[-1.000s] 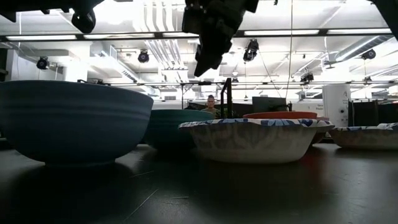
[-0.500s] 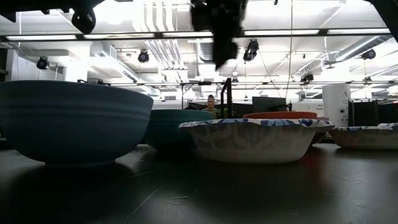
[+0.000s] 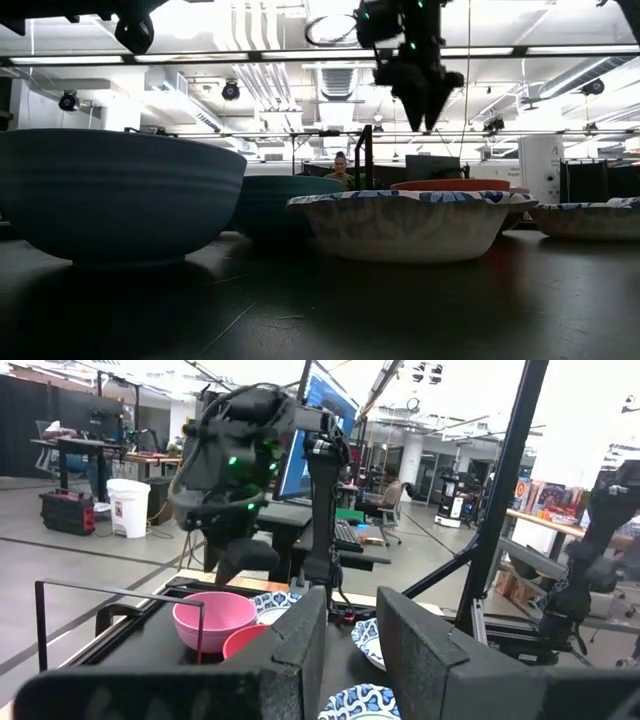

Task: Place and stack bowls onto a shelf
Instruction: Put the pink bowl on the shelf

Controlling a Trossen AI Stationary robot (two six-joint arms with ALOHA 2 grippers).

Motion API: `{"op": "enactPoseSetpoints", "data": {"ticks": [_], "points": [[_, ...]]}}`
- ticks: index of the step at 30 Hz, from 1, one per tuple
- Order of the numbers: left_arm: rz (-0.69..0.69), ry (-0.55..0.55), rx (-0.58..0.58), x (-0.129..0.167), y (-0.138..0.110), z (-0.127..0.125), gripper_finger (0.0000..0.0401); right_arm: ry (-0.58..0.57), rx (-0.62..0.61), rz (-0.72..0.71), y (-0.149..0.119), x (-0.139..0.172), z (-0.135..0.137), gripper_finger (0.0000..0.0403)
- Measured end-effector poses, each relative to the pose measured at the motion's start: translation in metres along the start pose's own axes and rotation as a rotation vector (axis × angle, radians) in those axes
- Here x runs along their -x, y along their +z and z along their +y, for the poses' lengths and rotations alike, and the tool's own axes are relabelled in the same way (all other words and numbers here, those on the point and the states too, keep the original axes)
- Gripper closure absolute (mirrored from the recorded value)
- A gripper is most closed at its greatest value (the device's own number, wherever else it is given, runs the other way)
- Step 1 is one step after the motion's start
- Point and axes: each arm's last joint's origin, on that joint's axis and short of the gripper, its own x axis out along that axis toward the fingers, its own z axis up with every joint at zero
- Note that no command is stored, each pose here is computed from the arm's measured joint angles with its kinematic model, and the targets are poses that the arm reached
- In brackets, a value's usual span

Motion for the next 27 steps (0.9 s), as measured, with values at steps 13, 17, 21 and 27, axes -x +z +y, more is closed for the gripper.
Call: {"op": "enactPoseSetpoints", "data": {"ticks": [13,17,21,27], "points": [[0.004,0.001,-0.024,0.000,0.000,0.000,0.0326,0.014,-0.123,0.035,-0.013,-0.085,-0.013,0.0209],[0.004,0.001,-0.025,0.000,0.000,0.000,0.0326,0.004,-0.140,0.031,-0.017,-0.099,-0.014,0.0217],[0.004,0.001,-0.025,0.000,0.000,0.000,0.0326,0.005,-0.150,0.018,-0.018,-0.108,-0.015,0.0245],[0.003,0.001,-0.025,0.000,0.000,0.000,0.0326,0.015,-0.154,-0.005,-0.018,-0.112,-0.014,0.0321]]}}
